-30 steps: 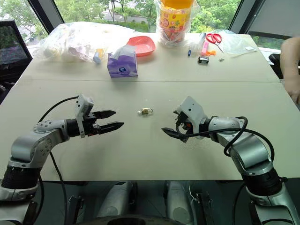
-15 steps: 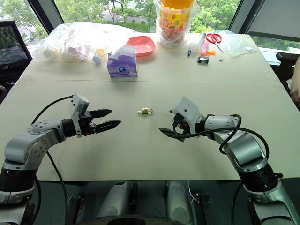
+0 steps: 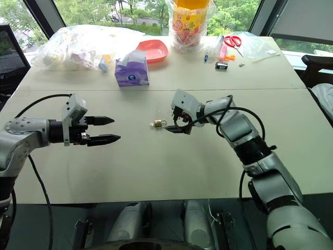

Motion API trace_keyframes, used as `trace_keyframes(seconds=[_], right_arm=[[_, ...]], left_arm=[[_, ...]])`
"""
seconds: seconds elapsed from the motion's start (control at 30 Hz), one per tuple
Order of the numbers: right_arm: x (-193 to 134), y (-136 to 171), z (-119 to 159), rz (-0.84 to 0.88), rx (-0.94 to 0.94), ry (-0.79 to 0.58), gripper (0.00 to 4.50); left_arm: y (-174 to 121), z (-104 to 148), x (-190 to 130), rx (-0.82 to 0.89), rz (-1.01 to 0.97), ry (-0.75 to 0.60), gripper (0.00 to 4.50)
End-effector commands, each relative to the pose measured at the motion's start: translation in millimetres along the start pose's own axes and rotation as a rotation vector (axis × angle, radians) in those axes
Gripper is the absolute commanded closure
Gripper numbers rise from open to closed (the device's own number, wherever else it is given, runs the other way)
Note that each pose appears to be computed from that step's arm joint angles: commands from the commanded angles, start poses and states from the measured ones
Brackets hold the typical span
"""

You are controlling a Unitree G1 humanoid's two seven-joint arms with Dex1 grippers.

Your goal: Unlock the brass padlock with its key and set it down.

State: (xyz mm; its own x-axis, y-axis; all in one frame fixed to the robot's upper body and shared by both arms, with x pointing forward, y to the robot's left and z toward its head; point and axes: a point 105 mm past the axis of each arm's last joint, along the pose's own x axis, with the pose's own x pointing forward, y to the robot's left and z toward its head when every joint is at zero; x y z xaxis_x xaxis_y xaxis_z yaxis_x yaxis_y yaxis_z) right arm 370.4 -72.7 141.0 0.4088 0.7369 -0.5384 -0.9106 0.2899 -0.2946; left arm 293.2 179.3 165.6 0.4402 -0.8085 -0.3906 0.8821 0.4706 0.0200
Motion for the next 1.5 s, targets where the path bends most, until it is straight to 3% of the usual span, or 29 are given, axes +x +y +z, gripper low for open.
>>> trace_keyframes(seconds=[0.03, 0.37, 0.47, 0.67, 0.8, 0.97, 1.1, 1.13, 1.5], right_arm=[[12.2, -7.2, 11.1, 0.052, -0.057, -0.005, 0.0], [42.1, -7.4, 10.4, 0.158, -0.079, 0.036, 0.0], [50.1, -3.6, 3.5, 0.181, -0.083, 0.069, 0.96], [53.5, -2.7, 5.4, 0.188, -0.103, 0.048, 3.81], [40.1, -20.3, 26.1, 0.046, -0.23, -0.063, 3.8], [-0.7, -28.2, 54.0, -0.174, -0.532, -0.173, 3.8], [-17.4, -16.3, 64.6, -0.232, -0.563, -0.227, 3.8], [-19.8, -13.7, 65.6, -0.245, -0.57, -0.229, 3.8], [-26.3, -2.4, 73.9, -0.32, -0.559, -0.231, 3.8]], left_arm=[[1.2, 6.2, -0.5, 0.047, 0.016, -0.005, 0.54], [-7.5, -8.3, 8.6, -0.007, 0.051, -0.032, 0.54], [-8.9, -10.0, 9.3, -0.01, 0.056, -0.032, 0.5], [-0.1, -11.6, 8.2, -0.029, 0.086, -0.046, 0.5], [9.6, -1.0, 17.5, -0.092, 0.071, -0.148, 0.5], [24.1, 20.0, 30.4, -0.213, -0.022, -0.3, 0.5], [28.1, 34.8, 43.6, -0.268, -0.13, -0.351, 0.5], [28.6, 40.0, 47.8, -0.273, -0.157, -0.359, 0.0], [42.8, 63.3, 84.2, -0.205, -0.236, -0.353, 0.0]])
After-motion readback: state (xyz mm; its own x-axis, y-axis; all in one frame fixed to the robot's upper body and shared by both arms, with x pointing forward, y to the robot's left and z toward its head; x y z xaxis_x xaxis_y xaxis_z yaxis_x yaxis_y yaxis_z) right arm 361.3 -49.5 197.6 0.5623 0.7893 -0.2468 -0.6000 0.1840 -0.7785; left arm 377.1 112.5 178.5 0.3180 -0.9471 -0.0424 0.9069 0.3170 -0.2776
